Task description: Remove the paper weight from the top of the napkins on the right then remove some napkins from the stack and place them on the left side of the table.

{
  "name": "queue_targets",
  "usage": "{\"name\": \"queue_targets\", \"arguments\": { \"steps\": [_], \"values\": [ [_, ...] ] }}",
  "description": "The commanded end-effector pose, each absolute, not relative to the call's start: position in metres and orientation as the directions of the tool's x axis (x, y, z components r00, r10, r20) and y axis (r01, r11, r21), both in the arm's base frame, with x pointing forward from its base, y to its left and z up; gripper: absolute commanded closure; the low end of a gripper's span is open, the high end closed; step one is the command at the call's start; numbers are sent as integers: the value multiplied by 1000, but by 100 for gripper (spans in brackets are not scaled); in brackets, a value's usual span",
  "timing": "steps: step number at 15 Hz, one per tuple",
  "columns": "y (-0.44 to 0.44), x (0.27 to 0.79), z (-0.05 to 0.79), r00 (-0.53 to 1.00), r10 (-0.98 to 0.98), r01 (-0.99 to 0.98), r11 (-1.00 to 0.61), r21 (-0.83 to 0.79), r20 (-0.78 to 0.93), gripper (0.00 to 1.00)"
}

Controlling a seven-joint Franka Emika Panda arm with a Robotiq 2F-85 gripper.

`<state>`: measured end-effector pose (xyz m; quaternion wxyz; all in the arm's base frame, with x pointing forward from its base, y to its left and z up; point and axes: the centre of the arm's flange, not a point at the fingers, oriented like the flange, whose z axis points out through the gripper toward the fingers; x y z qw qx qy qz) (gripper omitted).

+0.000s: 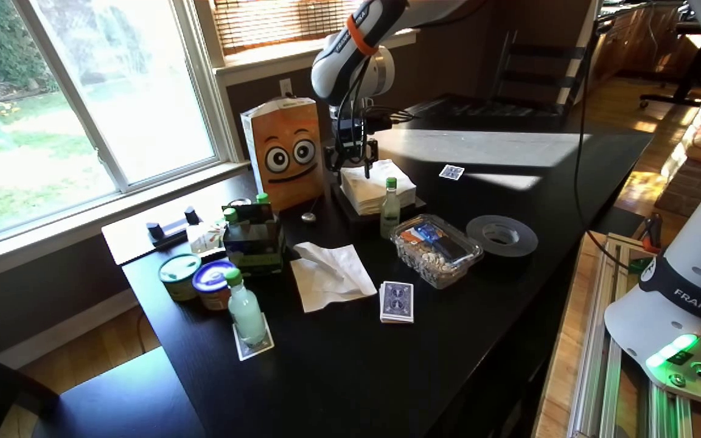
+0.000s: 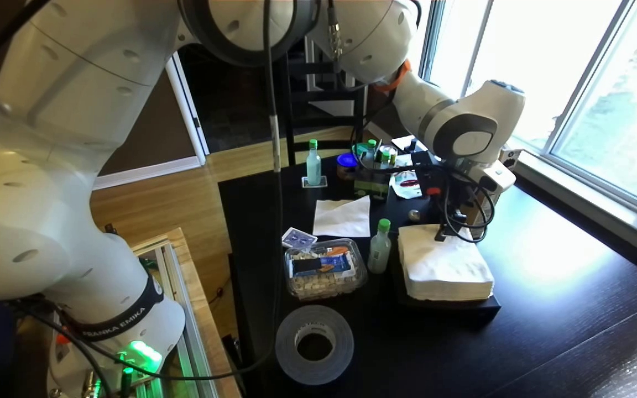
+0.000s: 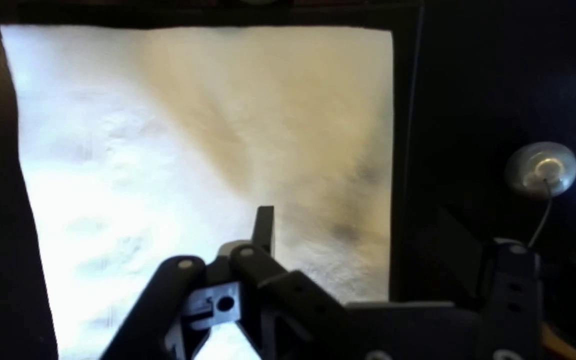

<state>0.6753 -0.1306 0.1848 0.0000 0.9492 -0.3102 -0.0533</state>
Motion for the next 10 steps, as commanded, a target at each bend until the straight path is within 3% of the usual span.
{"name": "queue_targets", "arguments": {
  "steps": [1,3,5,7,10],
  "values": [
    [-133,681,186,786,-608,-607,-793,51,-109,32],
    [-134,680,185,784,-611,-609,-792,51,-109,51],
    [-135,680,186,783,-612,-611,-790,52,-108,60],
    [-135,680,187,783,-613,-611,-790,52,-106,67],
    [-134,680,190,786,-610,-608,-792,47,-102,61]
  ]
}}
